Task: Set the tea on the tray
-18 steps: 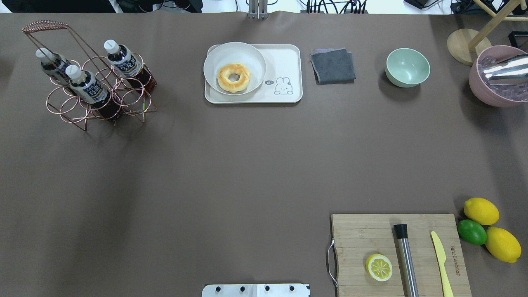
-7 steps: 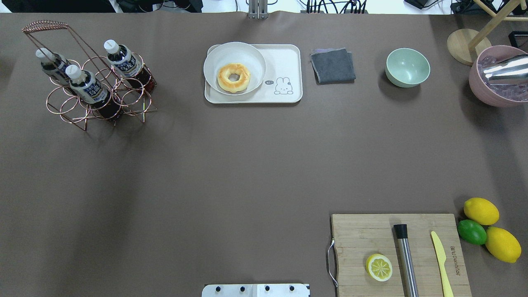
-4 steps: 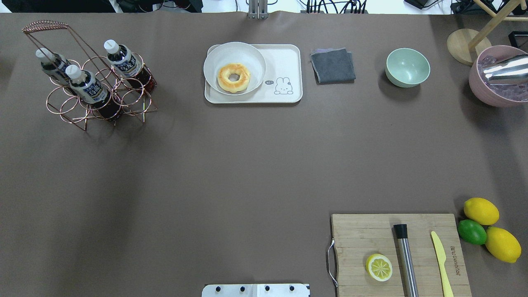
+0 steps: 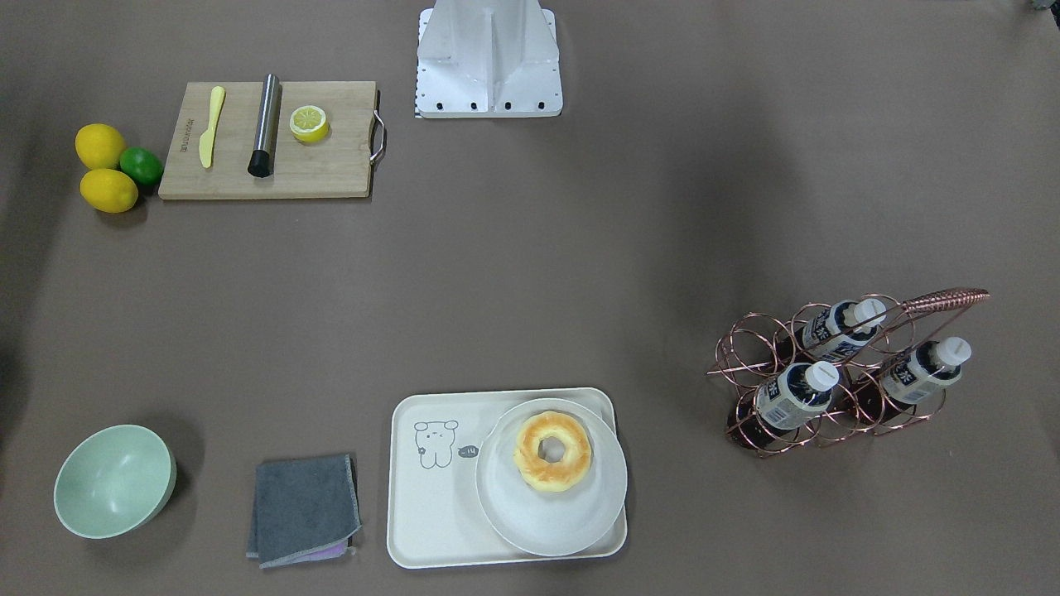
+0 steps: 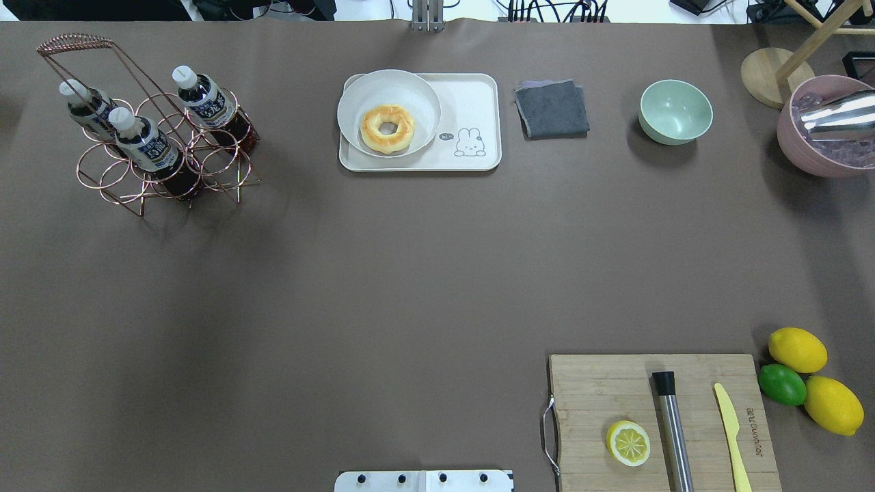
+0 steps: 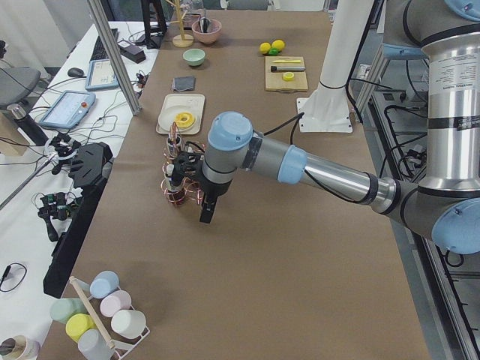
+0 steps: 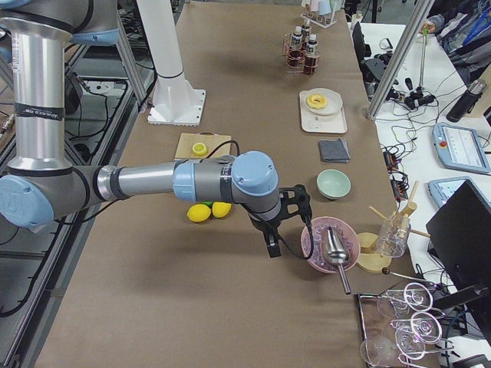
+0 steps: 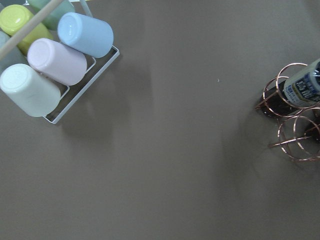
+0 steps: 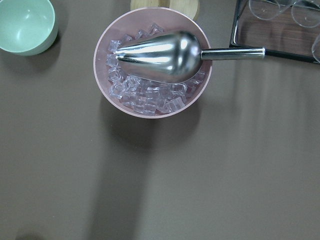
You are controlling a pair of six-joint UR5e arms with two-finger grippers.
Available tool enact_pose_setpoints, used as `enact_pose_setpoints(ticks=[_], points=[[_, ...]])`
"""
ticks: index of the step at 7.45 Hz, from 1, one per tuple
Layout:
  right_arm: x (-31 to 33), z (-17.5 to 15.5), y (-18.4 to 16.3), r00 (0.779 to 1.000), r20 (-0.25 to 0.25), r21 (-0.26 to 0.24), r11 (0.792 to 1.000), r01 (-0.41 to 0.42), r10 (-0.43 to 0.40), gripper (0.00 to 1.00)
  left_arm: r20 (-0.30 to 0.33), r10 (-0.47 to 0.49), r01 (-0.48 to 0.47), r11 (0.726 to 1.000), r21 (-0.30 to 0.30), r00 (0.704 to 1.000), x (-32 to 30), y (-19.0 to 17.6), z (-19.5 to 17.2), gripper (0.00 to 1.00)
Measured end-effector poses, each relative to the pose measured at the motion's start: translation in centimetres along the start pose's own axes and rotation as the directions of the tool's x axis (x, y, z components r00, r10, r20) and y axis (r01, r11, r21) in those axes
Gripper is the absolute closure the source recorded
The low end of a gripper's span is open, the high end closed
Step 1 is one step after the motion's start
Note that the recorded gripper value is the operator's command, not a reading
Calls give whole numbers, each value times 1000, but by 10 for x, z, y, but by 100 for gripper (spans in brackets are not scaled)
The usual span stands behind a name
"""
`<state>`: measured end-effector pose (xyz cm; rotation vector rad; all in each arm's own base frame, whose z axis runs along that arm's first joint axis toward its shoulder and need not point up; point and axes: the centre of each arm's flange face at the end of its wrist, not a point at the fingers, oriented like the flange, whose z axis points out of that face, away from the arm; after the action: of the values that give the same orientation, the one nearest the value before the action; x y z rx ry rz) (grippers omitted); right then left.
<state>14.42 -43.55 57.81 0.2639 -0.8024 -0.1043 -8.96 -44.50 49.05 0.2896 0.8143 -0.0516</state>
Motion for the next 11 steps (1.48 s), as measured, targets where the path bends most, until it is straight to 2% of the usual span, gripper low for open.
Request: enact_pose_setpoints(ticks=[2, 4, 6, 7, 9, 11], points=[[0, 0, 0, 1000, 1, 0, 1000, -1, 1, 0, -46, -62, 61, 998, -21, 997, 102, -30, 17, 4], [-1, 0, -1, 1000, 1, 0, 1000, 0, 0, 0, -40, -89, 87, 996, -37, 995, 191, -67, 51, 4], [0, 1, 0, 1000, 1, -2, 1000, -2, 2, 0, -22, -83, 82, 996, -43, 996, 234, -106, 83, 4], [1, 2, 0, 1000, 2, -3, 1000, -5, 5, 0, -10, -76, 75, 996, -52, 997, 255, -113, 99, 4], [2, 3, 2, 1000, 2, -6, 1000, -7, 7, 0, 5, -63, 64, 995, -77, 998, 293, -112, 130, 8], [4, 4, 5, 1000, 3, -10, 1000, -11, 11, 0, 13, -60, 61, 994, -93, 998, 304, -109, 144, 11]])
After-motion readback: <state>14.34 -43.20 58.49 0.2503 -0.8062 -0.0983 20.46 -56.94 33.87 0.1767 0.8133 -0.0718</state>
